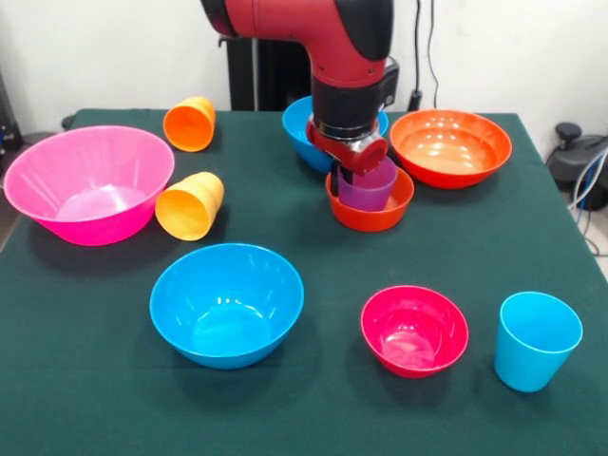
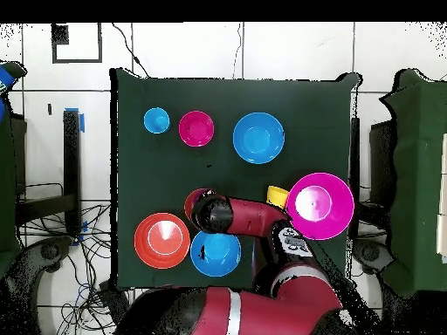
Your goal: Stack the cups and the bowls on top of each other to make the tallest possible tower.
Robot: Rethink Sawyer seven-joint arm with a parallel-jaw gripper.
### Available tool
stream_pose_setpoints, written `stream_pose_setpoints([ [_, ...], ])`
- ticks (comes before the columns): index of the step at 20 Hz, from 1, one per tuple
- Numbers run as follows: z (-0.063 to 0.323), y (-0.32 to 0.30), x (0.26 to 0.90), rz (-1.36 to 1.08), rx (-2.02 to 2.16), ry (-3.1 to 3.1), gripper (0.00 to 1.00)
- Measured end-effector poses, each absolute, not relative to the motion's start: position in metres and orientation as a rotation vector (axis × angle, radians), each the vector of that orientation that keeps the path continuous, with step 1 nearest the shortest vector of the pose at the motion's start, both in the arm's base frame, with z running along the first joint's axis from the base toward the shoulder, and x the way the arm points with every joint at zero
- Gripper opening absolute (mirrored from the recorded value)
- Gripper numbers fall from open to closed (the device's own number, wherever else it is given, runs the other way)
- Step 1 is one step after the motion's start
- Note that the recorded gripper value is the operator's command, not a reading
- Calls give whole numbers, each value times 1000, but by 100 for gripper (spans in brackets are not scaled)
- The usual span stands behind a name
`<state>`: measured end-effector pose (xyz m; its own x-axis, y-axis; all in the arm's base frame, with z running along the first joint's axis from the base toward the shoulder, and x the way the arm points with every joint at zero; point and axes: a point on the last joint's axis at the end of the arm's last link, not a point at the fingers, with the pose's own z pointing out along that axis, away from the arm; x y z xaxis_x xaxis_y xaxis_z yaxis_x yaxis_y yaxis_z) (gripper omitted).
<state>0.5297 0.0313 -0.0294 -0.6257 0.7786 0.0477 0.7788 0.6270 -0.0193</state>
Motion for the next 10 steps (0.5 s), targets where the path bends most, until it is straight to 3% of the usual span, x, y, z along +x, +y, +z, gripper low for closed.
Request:
stream_pose_setpoints([
  [10, -30, 28, 539, -3, -1256, -2818, 0],
])
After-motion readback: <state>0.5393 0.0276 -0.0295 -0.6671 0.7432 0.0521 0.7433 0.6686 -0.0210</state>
